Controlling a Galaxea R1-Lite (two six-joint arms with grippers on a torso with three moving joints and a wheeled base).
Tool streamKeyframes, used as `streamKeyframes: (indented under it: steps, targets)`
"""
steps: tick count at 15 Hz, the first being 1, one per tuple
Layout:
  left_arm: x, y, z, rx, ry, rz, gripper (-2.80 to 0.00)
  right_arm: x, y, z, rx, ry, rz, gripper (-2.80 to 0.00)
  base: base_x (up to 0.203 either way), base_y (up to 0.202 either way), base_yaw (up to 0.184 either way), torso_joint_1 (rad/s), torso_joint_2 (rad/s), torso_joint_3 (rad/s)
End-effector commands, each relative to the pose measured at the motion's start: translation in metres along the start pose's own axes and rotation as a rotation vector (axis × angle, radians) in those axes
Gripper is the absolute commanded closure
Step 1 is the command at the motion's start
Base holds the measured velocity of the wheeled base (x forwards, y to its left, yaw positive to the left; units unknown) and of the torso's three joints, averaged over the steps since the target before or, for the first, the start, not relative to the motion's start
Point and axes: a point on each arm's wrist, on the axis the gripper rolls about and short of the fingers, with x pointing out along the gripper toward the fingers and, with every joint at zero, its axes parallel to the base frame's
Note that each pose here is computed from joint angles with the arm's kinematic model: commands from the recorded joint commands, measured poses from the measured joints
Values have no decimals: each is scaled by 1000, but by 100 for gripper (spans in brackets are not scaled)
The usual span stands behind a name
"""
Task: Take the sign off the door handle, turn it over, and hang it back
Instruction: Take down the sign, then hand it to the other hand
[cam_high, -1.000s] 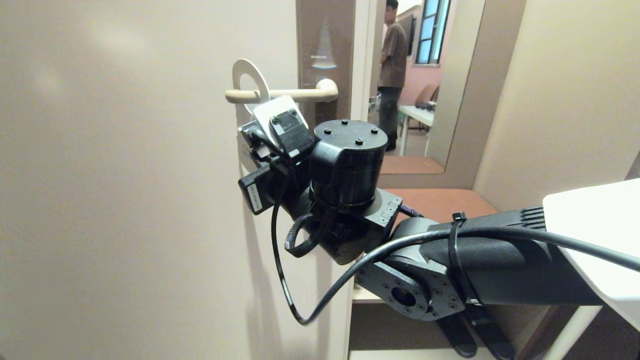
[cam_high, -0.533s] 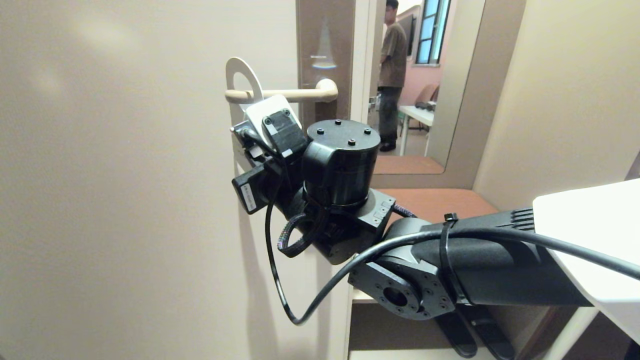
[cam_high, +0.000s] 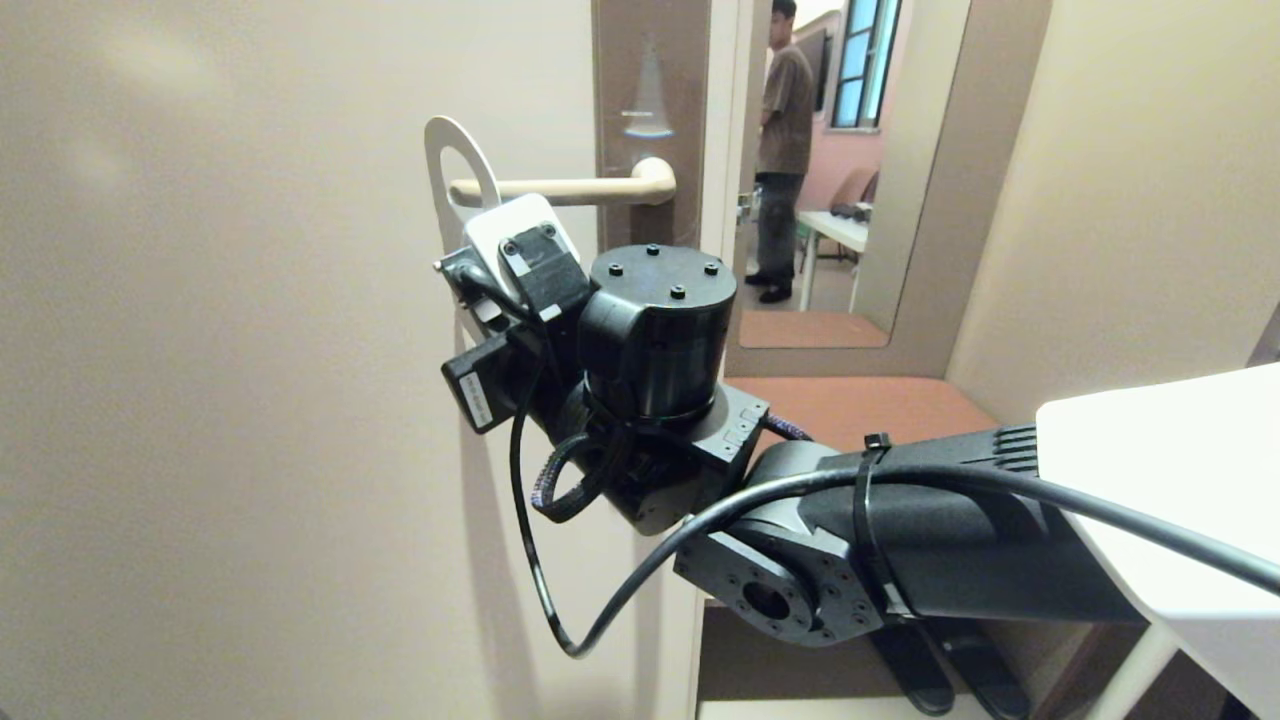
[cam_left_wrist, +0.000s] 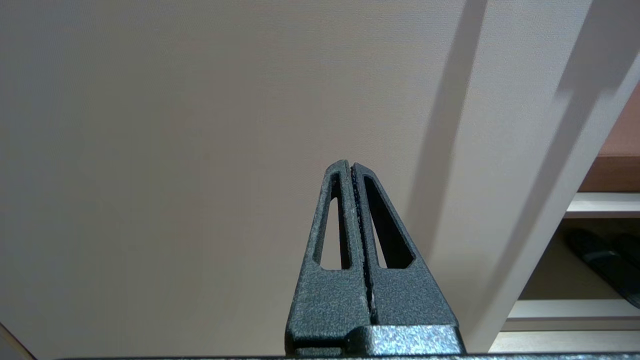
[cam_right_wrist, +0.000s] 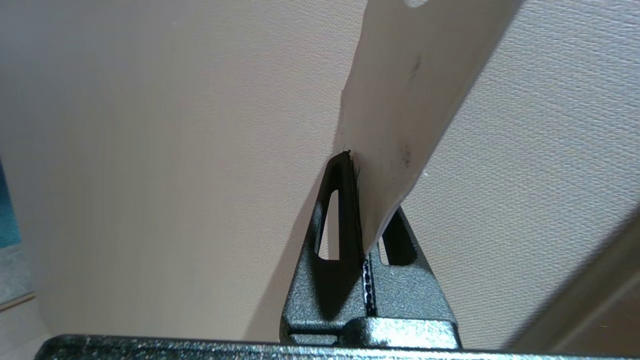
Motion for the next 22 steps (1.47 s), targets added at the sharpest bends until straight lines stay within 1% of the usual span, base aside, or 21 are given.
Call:
streamKeyframes:
  steps: [1, 5, 11, 15, 18, 22]
  targets:
    - [0, 0, 0, 0, 0, 1, 0, -1, 5, 0, 0, -2, 10, 0, 0, 0, 0, 0, 0, 0]
    - [0, 0, 0, 0, 0, 1, 0, -3, 12, 0, 3, -1, 28, 0, 0, 0, 0, 0, 0, 0]
    - [0, 0, 0, 0, 0, 1, 0, -10, 11, 1, 1, 9, 46, 0, 0, 0, 0, 0, 0, 0]
    - [0, 0, 0, 0, 0, 1, 0, -24, 7, 3, -5, 21, 126, 0, 0, 0, 0, 0, 0, 0]
    - [0, 0, 0, 0, 0, 1, 0, -37, 3, 6, -7, 31, 148, 0, 0, 0, 0, 0, 0, 0]
    - [0, 0, 0, 0, 0, 1, 0, -62, -5, 10, -11, 54, 213, 0, 0, 0, 0, 0, 0, 0]
